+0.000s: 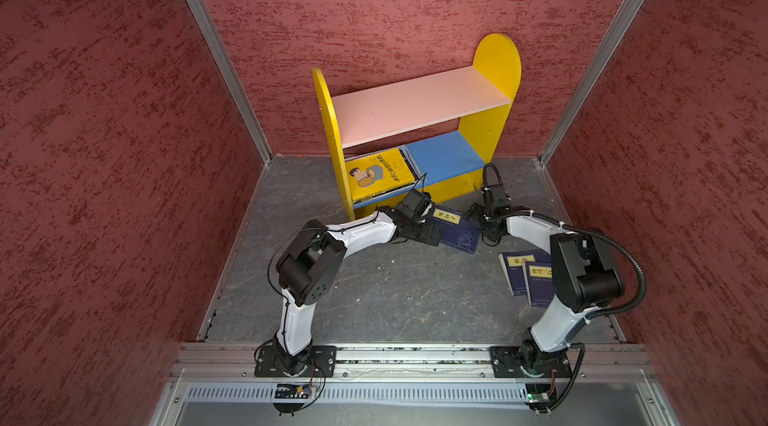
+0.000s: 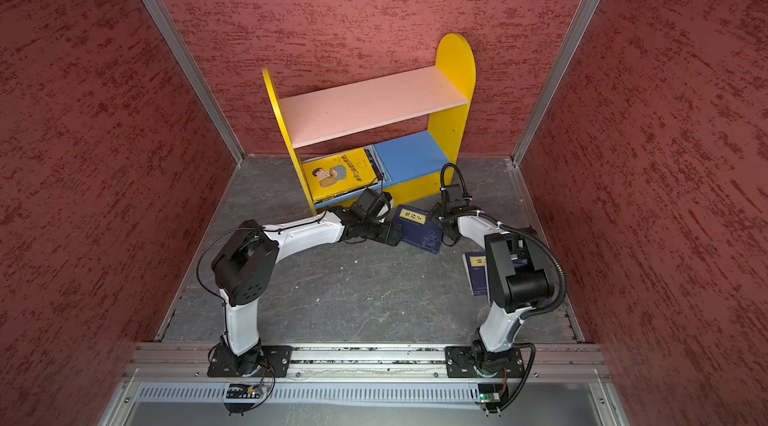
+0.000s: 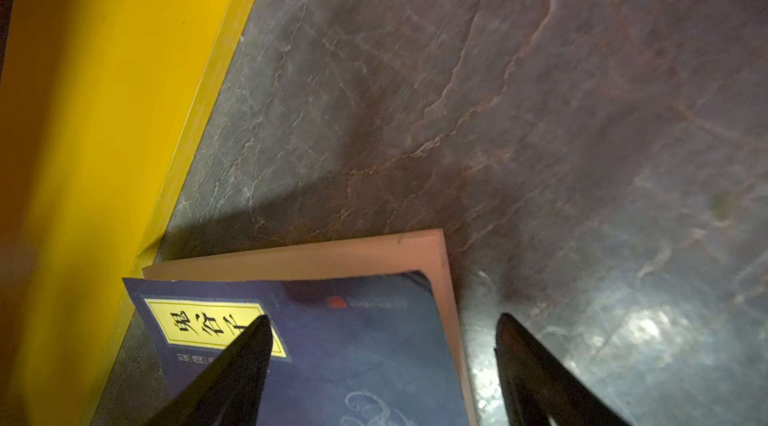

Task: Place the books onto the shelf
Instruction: 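Move the left gripper to the dark blue book lying near the shelf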

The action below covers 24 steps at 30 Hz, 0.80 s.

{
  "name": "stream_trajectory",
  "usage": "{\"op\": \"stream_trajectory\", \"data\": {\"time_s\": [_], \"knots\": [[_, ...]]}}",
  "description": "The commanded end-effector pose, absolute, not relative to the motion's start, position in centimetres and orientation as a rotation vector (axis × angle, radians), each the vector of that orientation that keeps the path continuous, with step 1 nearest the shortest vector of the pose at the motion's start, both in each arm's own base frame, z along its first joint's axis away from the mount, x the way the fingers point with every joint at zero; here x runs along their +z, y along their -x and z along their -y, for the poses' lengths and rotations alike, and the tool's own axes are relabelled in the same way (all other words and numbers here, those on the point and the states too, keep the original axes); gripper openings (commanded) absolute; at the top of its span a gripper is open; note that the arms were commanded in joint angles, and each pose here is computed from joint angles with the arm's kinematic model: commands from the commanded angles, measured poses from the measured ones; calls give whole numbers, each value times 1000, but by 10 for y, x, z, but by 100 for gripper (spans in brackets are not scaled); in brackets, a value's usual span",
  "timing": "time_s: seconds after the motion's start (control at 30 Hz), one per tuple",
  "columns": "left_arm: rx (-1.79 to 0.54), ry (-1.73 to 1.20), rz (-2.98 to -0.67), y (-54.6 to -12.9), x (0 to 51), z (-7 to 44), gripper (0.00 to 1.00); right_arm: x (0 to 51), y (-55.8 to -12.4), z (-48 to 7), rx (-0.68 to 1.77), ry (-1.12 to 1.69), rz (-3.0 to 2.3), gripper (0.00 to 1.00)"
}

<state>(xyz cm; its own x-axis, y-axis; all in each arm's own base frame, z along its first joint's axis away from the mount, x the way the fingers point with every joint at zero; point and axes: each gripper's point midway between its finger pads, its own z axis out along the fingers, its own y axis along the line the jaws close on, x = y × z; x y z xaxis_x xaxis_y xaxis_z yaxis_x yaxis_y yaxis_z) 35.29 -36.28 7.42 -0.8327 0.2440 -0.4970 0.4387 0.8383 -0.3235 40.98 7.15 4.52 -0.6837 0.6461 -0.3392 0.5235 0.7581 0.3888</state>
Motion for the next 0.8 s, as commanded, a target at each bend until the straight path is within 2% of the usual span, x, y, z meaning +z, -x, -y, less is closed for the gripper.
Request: {"op": "stream_trajectory", "data": {"time_s": [0.0, 0.23, 0.37, 0.63, 0.77], "knots": [[-550, -499, -2590, -362, 65, 365, 99, 40, -412, -77, 401, -880, -2518, 80], [-555, -447, -2652, -372, 37, 369, 100, 21, -406, -88, 439, -829, -2595, 61], [-568, -459, -2663, -374, 31, 373, 99, 10, -403, -91, 433, -800, -2636, 56], [-744, -499, -2639, -360, 46, 388, 86, 0, -402, -113, 435, -644, -2725, 52], [-836, -452, -2597, -358, 67, 391, 75, 2, -403, -124, 469, -591, -2733, 52]]}}
